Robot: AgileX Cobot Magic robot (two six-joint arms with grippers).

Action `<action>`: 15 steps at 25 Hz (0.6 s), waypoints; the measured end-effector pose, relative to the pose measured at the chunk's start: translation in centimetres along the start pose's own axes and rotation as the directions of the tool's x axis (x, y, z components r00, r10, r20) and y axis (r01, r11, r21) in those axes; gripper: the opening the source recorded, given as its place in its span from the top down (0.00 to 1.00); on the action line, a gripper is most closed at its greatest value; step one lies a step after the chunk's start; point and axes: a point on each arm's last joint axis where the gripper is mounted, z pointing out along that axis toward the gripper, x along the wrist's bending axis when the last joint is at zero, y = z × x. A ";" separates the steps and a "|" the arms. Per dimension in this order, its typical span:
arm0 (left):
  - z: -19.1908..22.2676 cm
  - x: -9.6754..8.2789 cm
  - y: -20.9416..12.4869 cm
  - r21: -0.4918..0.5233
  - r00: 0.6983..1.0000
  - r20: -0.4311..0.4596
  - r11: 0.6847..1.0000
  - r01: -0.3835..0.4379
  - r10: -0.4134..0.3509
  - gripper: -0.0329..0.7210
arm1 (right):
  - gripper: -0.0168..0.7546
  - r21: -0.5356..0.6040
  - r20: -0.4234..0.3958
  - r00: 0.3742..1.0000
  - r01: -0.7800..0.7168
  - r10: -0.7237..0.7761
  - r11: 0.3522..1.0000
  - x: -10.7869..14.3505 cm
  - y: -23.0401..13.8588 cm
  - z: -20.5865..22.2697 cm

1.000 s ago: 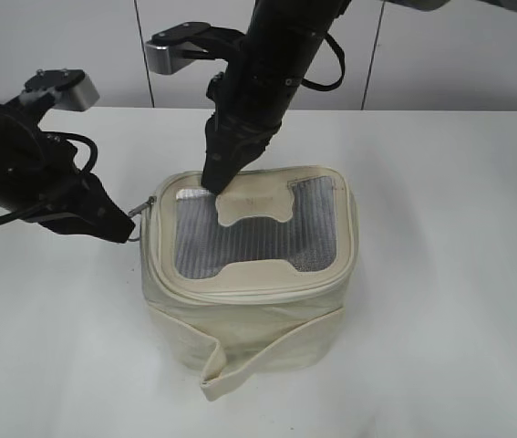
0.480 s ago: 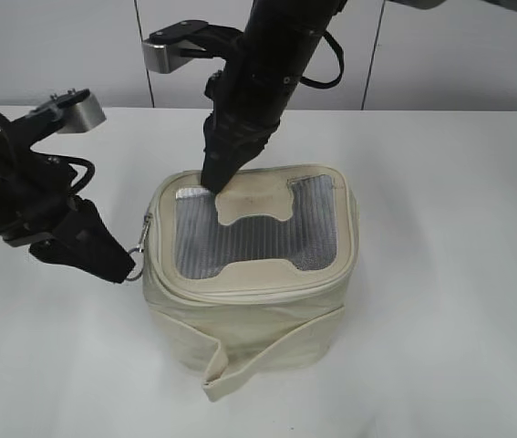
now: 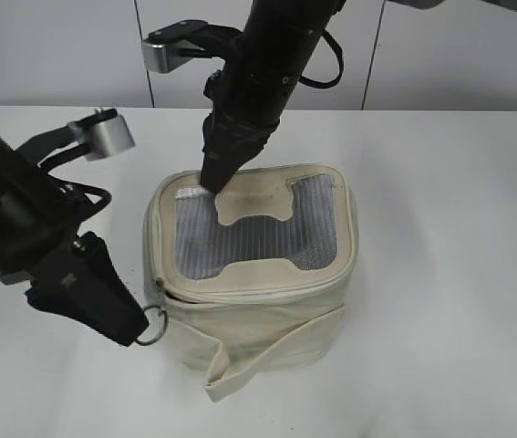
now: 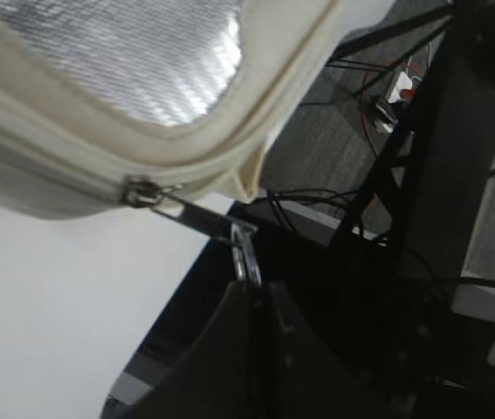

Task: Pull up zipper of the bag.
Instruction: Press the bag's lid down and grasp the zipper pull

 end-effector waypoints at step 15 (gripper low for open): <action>5.2 -6.4 2.3 -0.045 0.980 -0.040 0.980 -0.195 0.194 0.96 | 0.92 0.001 -0.001 1.000 -0.013 0.013 1.000 0.1 0.0 0.0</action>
